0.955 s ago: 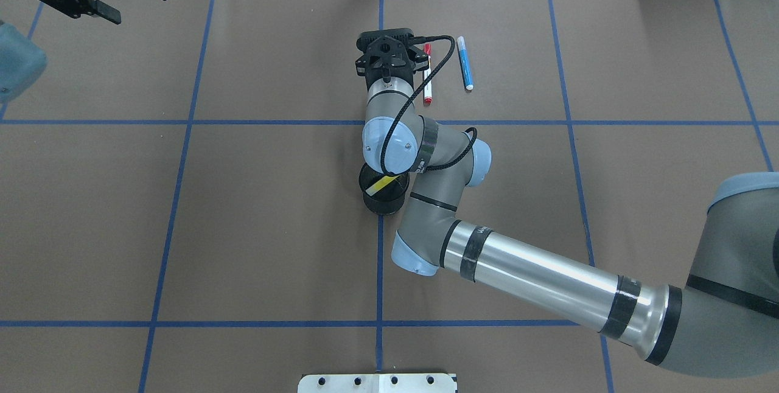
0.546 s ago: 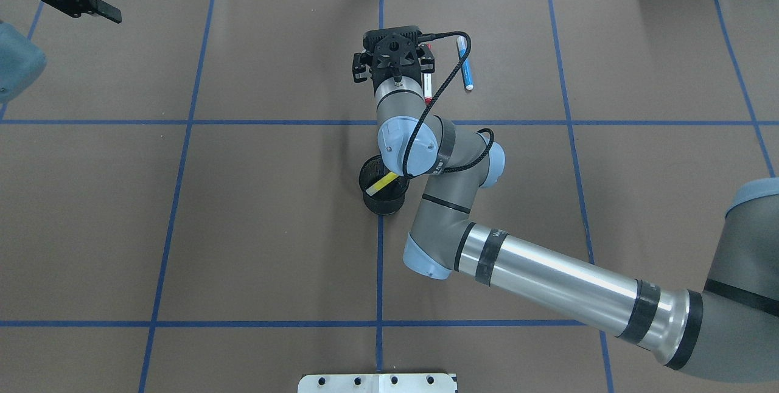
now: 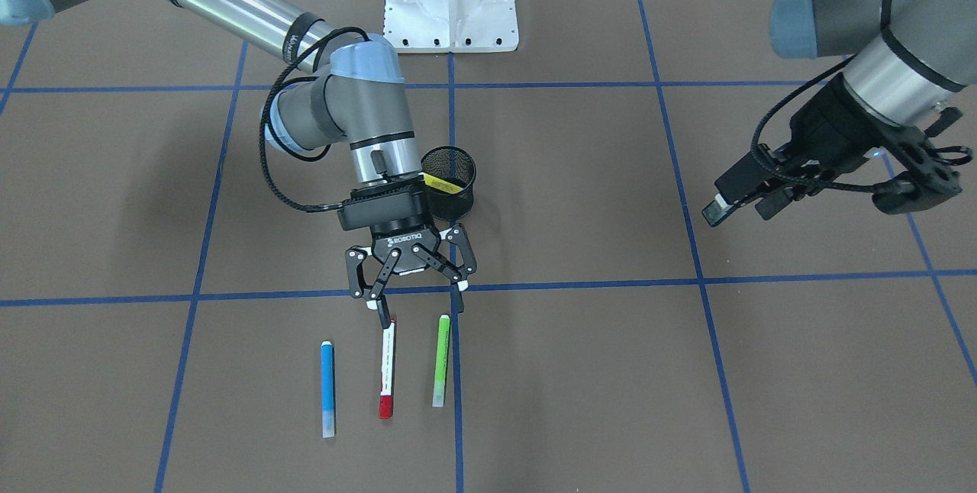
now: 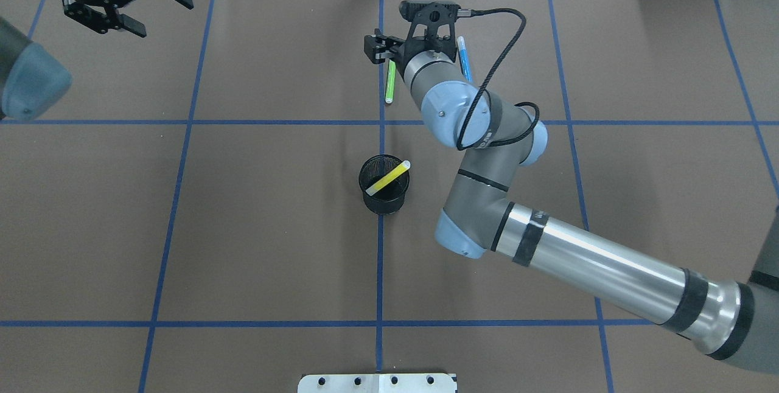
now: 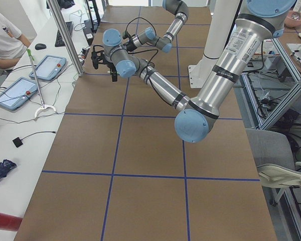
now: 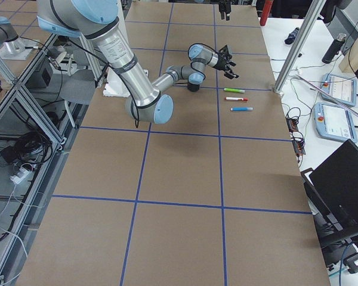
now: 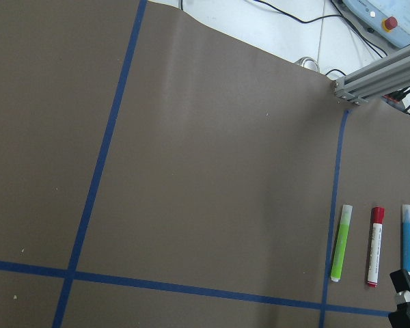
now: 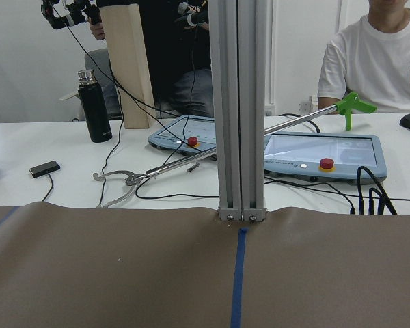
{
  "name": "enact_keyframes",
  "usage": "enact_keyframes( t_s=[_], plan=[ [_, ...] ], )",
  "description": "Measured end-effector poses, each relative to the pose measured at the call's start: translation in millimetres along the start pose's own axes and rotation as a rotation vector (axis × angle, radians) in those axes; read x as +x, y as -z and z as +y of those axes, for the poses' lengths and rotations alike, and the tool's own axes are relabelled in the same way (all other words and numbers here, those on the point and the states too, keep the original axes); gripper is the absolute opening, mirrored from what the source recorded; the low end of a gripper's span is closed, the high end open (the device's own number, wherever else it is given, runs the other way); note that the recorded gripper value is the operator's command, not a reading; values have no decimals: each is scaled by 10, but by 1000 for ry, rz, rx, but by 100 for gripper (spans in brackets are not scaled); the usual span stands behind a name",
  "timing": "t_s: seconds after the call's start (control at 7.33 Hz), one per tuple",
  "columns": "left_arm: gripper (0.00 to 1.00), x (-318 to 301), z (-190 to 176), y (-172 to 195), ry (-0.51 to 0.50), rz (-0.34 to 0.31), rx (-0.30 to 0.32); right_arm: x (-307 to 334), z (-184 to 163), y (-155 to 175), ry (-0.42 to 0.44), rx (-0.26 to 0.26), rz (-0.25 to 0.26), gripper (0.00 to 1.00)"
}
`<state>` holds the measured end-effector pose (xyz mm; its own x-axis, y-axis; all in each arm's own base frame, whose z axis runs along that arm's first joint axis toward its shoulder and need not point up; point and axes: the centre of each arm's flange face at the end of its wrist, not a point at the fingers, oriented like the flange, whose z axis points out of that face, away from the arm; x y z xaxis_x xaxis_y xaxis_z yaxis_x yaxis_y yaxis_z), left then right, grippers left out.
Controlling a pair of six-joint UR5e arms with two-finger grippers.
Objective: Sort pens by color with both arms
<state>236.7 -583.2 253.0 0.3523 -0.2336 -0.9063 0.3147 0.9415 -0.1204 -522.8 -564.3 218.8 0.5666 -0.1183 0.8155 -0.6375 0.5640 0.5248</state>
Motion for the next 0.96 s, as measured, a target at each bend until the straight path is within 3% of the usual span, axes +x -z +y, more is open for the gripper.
enact_keyframes(
  t_s=[0.27, 0.68, 0.96],
  plan=[
    [99, 399, 575, -527, 28, -36, 35, 858, -357, 140, -44, -134, -33, 100],
    [99, 1751, 1550, -1196, 53, -226, 86, 2070, -931, 307, -109, -310, -35, 100],
    [99, 2730, 1849, -1757, 93, -321, 131, 2893, -1221, 496, -139, -430, -35, 100]
  ],
)
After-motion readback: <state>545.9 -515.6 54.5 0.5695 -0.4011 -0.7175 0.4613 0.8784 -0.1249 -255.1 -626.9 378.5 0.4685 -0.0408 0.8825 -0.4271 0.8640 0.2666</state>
